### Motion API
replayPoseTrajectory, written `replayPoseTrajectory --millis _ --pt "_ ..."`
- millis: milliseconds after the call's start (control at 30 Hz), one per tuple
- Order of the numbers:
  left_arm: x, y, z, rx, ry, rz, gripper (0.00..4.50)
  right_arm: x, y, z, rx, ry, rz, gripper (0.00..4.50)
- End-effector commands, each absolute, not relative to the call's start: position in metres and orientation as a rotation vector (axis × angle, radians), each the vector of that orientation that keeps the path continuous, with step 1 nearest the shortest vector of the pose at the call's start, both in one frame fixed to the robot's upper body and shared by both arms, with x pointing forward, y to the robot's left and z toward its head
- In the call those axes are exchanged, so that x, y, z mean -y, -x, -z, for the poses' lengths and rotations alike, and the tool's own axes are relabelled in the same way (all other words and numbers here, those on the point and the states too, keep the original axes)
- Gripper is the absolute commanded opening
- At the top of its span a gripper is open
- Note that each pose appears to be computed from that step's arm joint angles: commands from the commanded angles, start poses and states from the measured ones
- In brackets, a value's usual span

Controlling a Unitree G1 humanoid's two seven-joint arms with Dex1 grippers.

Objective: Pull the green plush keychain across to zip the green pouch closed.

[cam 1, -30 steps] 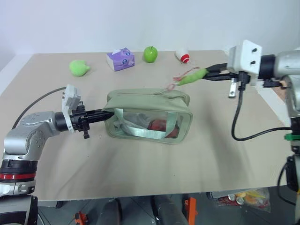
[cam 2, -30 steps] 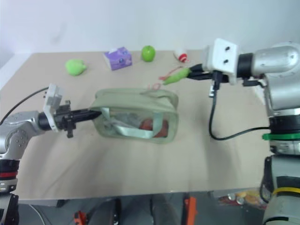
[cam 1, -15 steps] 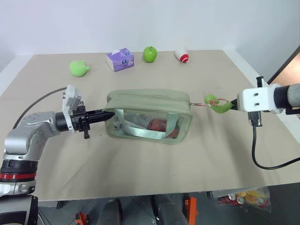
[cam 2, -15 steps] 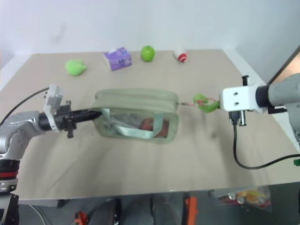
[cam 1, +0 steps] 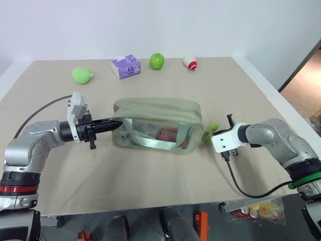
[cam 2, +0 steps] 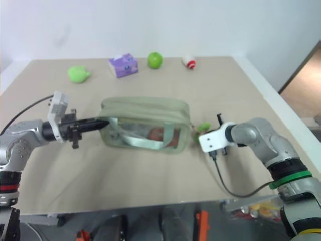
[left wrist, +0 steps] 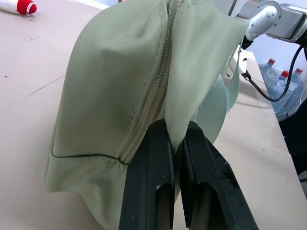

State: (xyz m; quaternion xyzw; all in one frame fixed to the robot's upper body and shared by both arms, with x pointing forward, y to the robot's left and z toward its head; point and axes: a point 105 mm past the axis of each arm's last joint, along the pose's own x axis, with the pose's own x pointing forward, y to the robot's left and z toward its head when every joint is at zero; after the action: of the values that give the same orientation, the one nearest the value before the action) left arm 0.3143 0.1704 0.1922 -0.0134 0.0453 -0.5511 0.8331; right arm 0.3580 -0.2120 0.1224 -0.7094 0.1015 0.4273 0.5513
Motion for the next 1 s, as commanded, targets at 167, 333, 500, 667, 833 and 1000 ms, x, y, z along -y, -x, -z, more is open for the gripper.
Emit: replayPoseTrajectory --millis 167,333,500,667,833,1000 --pt "-0.176 -0.314 -0.202 -0.058 0.044 1.112 0.0 0.208 -0.35 -0.124 -0.314 1.362 -1.049 0.93" --pt "-0.177 -0.313 -0.201 -0.061 0.056 1.101 0.0 0.201 -0.327 -0.161 -0.295 0.949 -1.159 2.54" --pt "-0.177 -0.314 -0.202 -0.058 0.07 1.096 0.38 0.207 -0.302 -0.175 -0.356 0.743 -1.253 4.33" --pt "-0.175 -0.314 -0.21 -0.056 0.131 1.11 2.18 0.206 -0.302 -0.184 -0.333 0.663 -1.236 4.35" --pt "-0.182 -0.309 -0.214 -0.067 0.128 1.1 3.66 0.208 -0.307 -0.191 -0.312 0.629 -1.2 4.35" --pt "-0.207 -0.291 -0.227 -0.051 0.157 1.078 4.44 0.215 -0.311 -0.206 -0.271 0.58 -1.154 4.35"
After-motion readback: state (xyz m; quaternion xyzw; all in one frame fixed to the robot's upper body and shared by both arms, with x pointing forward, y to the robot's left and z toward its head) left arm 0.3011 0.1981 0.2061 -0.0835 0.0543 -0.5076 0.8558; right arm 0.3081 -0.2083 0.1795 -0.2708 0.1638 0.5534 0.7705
